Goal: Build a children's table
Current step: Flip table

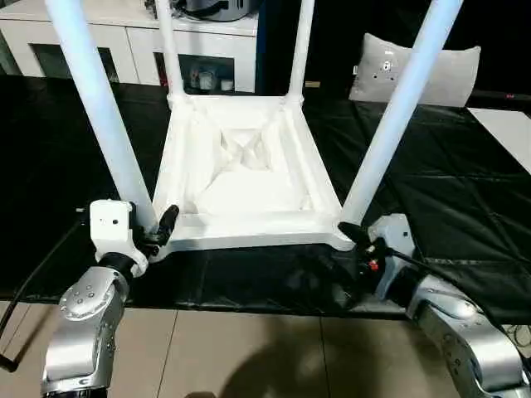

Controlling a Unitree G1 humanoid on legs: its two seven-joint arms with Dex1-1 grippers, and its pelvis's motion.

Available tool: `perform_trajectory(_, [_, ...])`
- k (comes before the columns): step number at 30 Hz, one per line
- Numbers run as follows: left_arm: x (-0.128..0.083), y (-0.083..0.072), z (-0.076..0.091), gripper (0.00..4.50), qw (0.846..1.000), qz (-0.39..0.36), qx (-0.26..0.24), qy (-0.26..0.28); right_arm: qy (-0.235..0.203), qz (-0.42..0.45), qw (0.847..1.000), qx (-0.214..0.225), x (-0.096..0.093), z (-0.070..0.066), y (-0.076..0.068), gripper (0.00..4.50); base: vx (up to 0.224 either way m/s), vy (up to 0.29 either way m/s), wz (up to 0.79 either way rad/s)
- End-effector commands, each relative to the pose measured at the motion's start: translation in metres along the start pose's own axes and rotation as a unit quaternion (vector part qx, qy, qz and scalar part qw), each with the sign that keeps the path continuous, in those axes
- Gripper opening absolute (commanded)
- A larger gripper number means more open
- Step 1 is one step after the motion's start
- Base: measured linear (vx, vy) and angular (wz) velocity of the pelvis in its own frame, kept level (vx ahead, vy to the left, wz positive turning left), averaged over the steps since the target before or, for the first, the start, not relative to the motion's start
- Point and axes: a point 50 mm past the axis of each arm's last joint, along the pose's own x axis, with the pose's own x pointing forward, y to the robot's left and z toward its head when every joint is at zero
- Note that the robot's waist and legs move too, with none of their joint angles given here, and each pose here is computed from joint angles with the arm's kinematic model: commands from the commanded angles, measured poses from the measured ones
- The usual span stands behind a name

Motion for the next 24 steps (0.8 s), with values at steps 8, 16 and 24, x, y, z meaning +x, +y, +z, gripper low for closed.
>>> perform_trajectory(8, [0.002, -0.007, -0.004, 2.59, 1.0, -0.001, -0.004, 0.01, 0.019, 0.026, 0.999, -0.005, 0.005, 0.0, 0.003, 4.5, 0.0, 0.0, 0.0])
perform_trajectory(16, [0.0, -0.01, -0.011, 2.07, 0.998, 0.017, -0.046, 0.029, 0.042, 0.054, 0.998, 0.0, 0.004, -0.008, 0.01, 4.5, 0.0, 0.0, 0.0])
perform_trajectory(24, [-0.001, -0.007, -0.016, 2.06, 0.992, 0.043, -0.105, 0.055, 0.052, 0.047, 0.997, 0.011, 0.004, -0.013, 0.011, 4.5, 0.0, 0.0, 0.0])
